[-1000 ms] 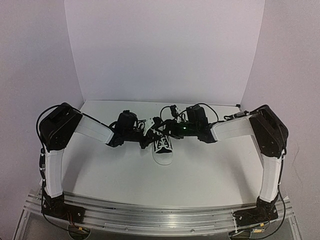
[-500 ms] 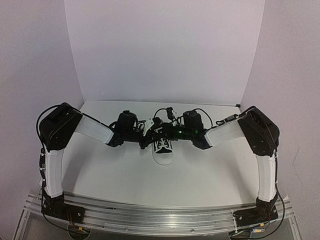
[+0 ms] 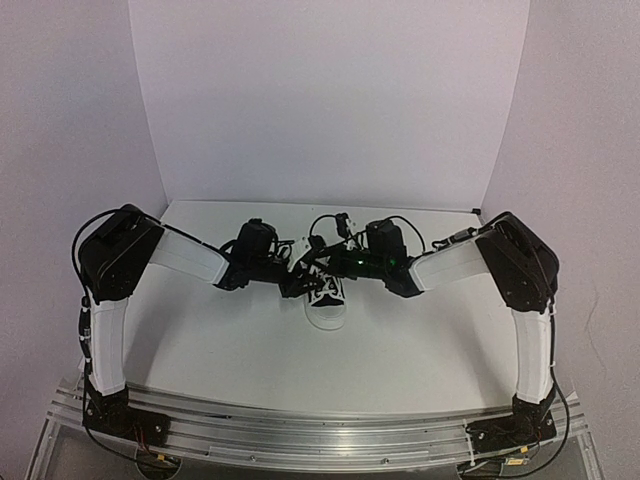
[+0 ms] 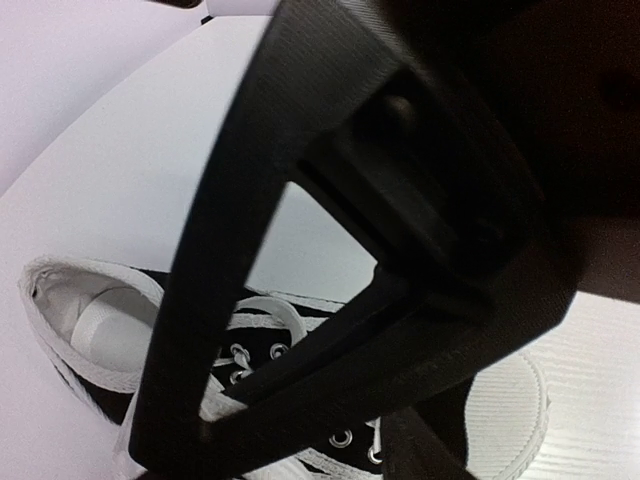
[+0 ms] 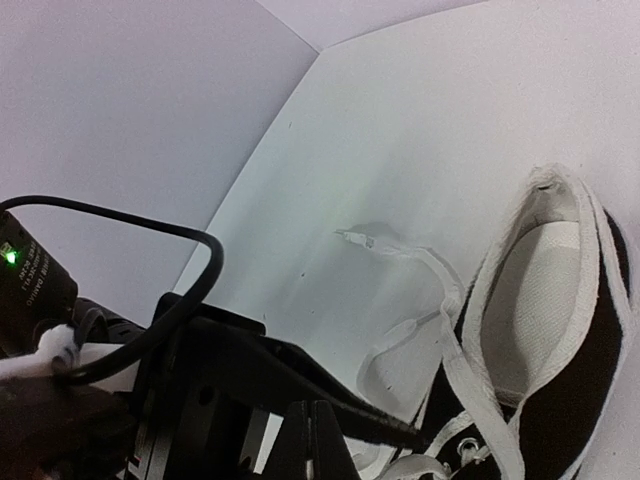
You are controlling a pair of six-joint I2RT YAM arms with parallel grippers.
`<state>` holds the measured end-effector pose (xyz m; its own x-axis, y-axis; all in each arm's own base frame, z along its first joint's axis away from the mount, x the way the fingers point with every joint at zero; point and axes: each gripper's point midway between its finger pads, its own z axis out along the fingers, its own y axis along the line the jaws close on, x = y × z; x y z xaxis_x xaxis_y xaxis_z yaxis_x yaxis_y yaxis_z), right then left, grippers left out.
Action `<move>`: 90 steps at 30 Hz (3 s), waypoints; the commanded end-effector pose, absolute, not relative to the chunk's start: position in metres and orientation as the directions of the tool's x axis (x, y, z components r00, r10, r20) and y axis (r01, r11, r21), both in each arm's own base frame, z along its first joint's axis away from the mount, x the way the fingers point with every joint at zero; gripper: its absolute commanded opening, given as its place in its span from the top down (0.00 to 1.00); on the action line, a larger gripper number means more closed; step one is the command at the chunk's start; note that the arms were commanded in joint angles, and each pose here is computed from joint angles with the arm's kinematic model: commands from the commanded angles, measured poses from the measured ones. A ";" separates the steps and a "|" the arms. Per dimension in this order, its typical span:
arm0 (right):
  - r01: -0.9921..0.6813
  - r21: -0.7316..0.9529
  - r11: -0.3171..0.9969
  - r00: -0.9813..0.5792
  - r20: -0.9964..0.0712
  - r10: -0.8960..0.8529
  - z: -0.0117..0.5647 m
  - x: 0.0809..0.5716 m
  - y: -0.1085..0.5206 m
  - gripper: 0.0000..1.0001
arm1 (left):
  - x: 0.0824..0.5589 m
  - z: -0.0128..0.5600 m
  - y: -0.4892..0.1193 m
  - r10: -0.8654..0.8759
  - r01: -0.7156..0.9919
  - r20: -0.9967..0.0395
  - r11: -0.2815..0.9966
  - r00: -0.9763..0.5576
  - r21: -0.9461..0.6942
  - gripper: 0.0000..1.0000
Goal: Tie the shoes
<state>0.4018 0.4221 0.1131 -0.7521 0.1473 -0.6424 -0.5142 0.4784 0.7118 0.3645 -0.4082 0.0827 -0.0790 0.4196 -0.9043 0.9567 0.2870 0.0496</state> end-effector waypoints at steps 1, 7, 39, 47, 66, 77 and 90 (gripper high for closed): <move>-0.484 0.701 0.524 -0.718 -0.660 0.221 0.144 0.419 0.406 1.00 | 0.367 0.116 -0.403 0.486 0.961 -0.869 0.183 0.095 0.207 0.43; -0.473 0.680 0.561 -0.719 -0.665 0.201 0.142 0.426 0.405 1.00 | 0.351 0.150 -0.358 0.462 0.982 -0.869 -0.023 0.176 0.187 0.24; -0.480 0.692 0.540 -0.726 -0.658 0.199 0.153 0.436 0.418 1.00 | 0.447 0.001 -0.255 0.868 0.990 -0.493 0.018 0.055 0.142 0.89; -0.460 0.693 0.555 -0.733 -0.649 0.204 0.149 0.437 0.418 1.00 | 0.412 0.077 -0.278 0.800 0.999 -0.598 0.036 -0.049 -0.034 1.00; -0.435 0.702 0.564 -0.755 -0.625 0.196 0.146 0.430 0.421 1.00 | 0.230 0.178 -0.442 0.537 0.939 -0.841 -0.319 0.070 -0.126 1.00; -0.450 0.683 0.575 -0.763 -0.629 0.150 0.138 0.425 0.421 1.00 | 0.262 0.147 -0.471 0.445 0.964 -0.873 -0.249 0.198 0.092 0.49; -0.467 0.680 0.565 -0.759 -0.636 0.138 0.140 0.426 0.424 1.00 | 0.261 0.206 -0.415 0.345 0.952 -0.908 -0.270 0.236 0.145 0.15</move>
